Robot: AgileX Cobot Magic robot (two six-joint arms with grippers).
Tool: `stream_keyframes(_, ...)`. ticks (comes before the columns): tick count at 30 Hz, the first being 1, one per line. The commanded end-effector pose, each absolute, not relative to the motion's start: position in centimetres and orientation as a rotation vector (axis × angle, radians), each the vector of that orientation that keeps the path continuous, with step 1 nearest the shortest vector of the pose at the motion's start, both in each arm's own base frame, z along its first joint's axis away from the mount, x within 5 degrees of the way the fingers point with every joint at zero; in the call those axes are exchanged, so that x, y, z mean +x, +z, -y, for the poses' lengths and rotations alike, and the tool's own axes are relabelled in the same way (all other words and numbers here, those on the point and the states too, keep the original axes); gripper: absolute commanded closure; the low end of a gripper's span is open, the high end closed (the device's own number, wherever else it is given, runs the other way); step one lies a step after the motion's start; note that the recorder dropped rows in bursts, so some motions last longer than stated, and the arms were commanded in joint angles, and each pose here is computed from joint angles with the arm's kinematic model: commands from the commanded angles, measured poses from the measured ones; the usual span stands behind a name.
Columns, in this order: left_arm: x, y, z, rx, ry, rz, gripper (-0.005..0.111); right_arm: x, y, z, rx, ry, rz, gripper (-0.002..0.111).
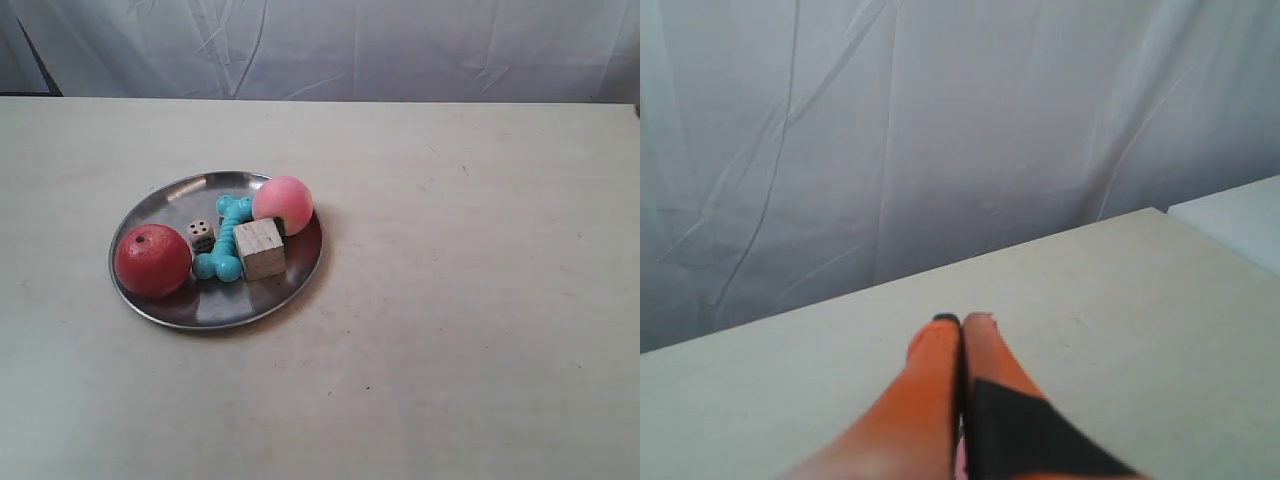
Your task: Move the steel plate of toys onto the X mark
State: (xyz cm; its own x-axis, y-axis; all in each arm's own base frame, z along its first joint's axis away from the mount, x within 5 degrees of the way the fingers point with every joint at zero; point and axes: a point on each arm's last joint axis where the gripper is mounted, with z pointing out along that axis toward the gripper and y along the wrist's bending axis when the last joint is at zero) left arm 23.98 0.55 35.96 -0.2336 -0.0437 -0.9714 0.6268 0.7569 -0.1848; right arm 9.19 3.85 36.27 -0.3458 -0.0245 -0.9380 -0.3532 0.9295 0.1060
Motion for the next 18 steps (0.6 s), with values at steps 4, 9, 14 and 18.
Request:
stream_keyframes(4,23.7,36.1,-0.4,0.468,-0.725,-1.675,0.107,6.0,37.0,-2.6,-0.267,0.362,-1.793,0.108)
stream_keyframes(9,23.2,36.3,0.4,0.536,-0.814,-1.643,0.107,4.8,37.3,-2.0,-0.236,0.357,-1.742,0.108)
stream_keyframes(14,22.7,36.6,1.9,0.6,-0.866,-1.616,0.107,3.2,36.9,-1.1,-0.061,0.305,-1.641,0.108)
stream_keyframes(18,22.4,36.8,3.1,0.623,-0.918,-1.615,0.107,2.3,34.4,-0.6,0.067,0.206,-1.522,0.108)
